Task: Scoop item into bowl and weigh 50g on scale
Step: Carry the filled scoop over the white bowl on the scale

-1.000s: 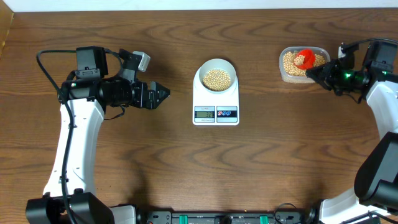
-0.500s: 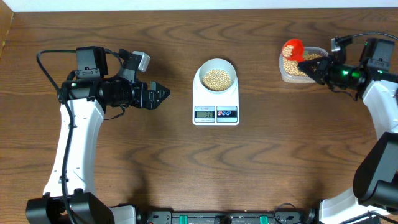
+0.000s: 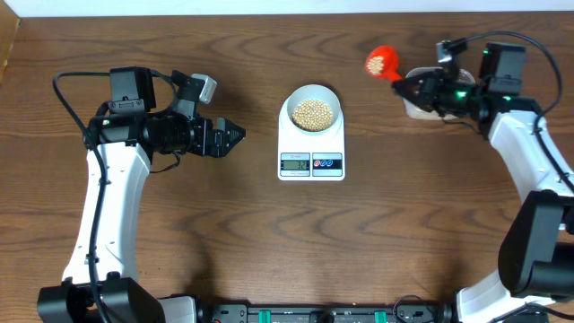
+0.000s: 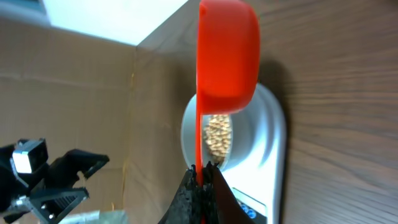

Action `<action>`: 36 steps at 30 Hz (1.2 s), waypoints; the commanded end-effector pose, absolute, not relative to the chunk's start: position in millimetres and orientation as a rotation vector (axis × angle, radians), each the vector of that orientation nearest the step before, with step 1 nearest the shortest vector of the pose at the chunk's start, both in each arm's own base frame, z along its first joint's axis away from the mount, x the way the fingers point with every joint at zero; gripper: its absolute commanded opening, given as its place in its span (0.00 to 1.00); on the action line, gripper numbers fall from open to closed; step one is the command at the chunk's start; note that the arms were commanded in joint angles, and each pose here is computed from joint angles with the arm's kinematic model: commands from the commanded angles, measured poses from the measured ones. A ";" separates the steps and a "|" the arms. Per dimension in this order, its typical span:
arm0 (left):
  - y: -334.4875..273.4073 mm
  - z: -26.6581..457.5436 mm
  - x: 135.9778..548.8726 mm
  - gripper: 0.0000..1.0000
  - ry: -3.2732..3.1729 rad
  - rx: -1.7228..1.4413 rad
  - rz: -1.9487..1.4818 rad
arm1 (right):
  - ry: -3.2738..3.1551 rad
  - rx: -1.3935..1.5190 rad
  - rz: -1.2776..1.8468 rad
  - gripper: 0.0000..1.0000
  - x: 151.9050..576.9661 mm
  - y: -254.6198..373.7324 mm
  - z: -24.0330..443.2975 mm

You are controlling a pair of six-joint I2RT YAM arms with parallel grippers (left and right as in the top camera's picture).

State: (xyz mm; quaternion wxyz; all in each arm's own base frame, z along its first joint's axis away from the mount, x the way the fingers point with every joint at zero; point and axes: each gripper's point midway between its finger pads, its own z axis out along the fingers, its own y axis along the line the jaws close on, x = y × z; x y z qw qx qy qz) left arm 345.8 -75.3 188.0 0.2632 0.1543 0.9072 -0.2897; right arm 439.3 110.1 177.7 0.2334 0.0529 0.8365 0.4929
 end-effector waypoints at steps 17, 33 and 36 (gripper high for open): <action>-75.3 199.8 346.6 0.90 2.410 0.448 -0.771 | 2.352 -0.231 1.293 0.01 411.8 213.8 166.6; -75.3 199.8 346.6 0.90 2.410 0.448 -0.771 | 2.355 -0.455 0.852 0.01 421.0 219.5 138.2; -75.3 199.8 346.6 0.90 2.410 0.448 -0.771 | 2.367 -0.469 0.842 0.01 418.4 218.2 135.1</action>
